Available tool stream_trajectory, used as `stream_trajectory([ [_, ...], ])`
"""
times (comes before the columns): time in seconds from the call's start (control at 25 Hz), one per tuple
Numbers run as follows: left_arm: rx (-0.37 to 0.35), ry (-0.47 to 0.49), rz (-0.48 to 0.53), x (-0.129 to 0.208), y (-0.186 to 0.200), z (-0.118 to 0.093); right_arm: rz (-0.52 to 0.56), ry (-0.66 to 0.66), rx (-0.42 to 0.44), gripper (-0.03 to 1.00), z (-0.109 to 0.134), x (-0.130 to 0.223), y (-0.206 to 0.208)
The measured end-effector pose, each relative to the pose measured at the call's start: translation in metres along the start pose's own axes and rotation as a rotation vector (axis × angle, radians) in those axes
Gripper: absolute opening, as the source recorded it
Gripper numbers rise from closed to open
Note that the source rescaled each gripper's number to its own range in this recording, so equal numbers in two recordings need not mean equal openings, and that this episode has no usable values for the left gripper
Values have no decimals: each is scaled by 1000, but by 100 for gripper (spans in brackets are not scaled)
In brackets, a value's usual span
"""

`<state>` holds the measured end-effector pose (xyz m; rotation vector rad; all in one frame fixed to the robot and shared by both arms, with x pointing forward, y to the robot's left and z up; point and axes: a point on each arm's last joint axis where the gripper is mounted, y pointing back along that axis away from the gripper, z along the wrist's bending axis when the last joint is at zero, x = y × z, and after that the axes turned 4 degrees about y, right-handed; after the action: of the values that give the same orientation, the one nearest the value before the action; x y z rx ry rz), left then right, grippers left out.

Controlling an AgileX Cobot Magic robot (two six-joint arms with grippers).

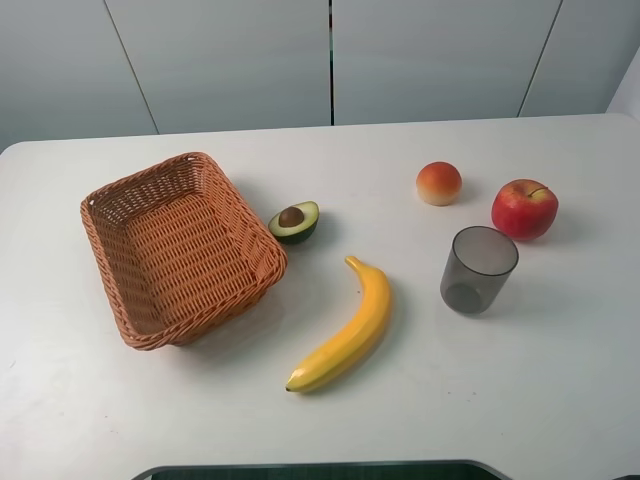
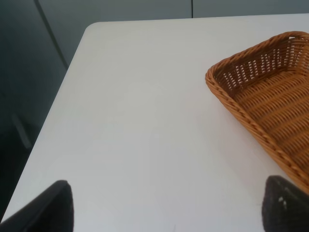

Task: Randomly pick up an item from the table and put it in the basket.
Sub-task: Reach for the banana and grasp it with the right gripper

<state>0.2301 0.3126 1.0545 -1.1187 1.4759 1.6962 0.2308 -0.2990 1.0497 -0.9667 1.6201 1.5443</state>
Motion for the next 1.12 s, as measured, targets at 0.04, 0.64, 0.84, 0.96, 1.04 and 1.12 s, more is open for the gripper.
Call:
stream_trajectory([
  [0.04,0,0,0,0,0,0,0,0,0,88,0,0,0],
  [0.64,0,0,0,0,0,0,199,-80,-149,88,11,-32,-18],
  [0.84,0,0,0,0,0,0,350,-107,-168,88,11,-69,-41],
  [0.96,0,-2,0,0,0,0,408,-129,-192,88,13,-87,-54],
  [1.04,0,-4,0,0,0,0,448,-99,-237,88,20,-92,-63],
  [1.12,0,-4,0,0,0,0,468,-72,-285,88,29,-94,-71],
])
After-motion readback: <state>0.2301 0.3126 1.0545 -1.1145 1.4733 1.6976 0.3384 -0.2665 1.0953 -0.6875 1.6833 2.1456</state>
